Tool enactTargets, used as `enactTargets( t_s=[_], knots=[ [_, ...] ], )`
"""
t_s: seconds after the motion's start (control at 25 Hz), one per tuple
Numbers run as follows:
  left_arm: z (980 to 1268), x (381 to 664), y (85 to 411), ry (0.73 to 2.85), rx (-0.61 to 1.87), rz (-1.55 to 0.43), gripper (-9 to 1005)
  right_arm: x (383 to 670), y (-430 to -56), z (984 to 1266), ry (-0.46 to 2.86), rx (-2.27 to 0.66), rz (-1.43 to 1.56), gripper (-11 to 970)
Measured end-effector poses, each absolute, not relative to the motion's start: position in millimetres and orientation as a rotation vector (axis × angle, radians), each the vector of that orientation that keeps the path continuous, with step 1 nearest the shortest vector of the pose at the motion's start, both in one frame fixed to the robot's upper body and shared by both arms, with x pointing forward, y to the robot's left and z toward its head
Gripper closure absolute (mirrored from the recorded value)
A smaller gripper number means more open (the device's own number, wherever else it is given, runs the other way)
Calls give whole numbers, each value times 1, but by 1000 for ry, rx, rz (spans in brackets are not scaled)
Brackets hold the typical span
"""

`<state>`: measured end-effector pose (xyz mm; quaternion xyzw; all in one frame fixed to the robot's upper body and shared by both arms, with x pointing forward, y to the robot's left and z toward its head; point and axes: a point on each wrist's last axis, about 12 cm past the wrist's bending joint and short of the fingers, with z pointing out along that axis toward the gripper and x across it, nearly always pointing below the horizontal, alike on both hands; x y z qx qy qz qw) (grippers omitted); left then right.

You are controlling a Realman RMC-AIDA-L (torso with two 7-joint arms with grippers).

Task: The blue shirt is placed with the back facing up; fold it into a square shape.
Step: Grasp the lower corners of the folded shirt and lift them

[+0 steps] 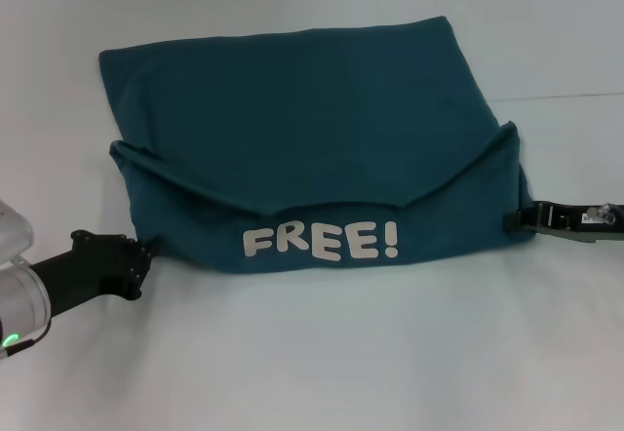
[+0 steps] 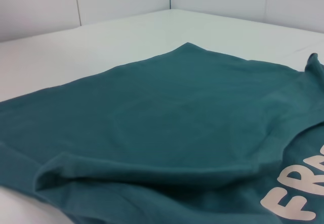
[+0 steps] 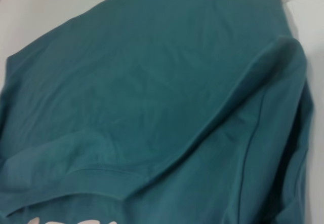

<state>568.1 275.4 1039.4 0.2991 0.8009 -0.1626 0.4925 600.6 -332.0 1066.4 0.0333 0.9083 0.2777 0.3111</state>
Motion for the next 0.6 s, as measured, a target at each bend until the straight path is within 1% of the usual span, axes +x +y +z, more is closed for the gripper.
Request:
enactTargets(
  t_s=[0.28, 0.48, 0.6],
  knots=[
    [1039, 559, 281, 1994, 682, -455, 993, 592, -341, 1071, 2366, 58, 783, 871],
    [1043, 543, 292, 2013, 622, -541, 993, 583, -350, 1074, 2359, 41, 798, 923],
    [1045, 533, 300, 2019, 591, -582, 993, 575, -353, 1072, 2363, 15, 822, 922]
  ],
)
